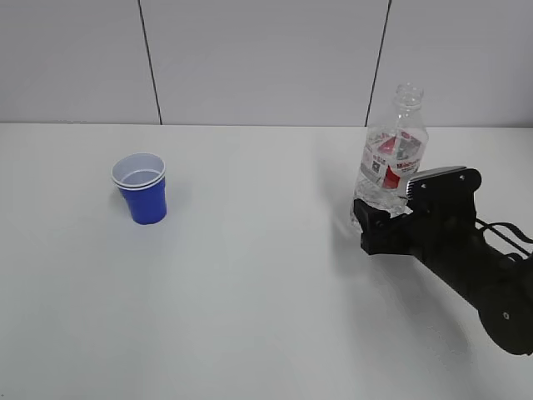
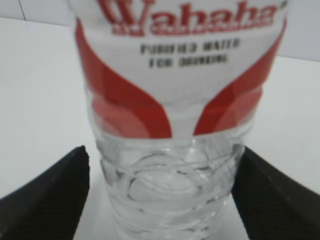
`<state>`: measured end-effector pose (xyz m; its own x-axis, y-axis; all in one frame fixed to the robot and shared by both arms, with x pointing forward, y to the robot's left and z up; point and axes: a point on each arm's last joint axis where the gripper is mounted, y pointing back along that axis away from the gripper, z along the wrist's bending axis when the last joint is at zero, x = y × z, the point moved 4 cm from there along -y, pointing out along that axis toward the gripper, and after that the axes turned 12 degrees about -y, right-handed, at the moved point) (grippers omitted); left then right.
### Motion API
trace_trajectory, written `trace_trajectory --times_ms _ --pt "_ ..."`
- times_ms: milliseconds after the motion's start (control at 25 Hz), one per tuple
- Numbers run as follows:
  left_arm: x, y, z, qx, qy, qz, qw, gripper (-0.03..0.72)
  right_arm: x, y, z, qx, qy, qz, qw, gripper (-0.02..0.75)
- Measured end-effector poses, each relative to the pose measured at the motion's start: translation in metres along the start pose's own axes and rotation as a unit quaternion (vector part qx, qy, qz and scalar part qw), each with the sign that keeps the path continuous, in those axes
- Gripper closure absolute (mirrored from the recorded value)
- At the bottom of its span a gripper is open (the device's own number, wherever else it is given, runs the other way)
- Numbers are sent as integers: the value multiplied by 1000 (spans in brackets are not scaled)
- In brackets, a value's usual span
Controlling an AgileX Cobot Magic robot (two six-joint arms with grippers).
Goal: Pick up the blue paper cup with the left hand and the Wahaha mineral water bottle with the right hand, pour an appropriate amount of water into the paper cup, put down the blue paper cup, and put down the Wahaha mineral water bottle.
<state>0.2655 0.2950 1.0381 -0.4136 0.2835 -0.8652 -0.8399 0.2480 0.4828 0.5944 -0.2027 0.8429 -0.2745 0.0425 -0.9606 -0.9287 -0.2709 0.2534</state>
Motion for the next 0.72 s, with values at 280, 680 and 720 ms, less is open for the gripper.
trace_trajectory --times_ms 280,680,720 --pt "0 0 0 0 0 0 1000 208 -9 20 2 0 0 -1 1000 88" --pt "0 0 0 0 0 0 1000 208 -14 54 5 -4 2 7 1000 99" --pt "0 0 0 0 0 0 1000 208 -14 59 5 -7 3 9 1000 101"
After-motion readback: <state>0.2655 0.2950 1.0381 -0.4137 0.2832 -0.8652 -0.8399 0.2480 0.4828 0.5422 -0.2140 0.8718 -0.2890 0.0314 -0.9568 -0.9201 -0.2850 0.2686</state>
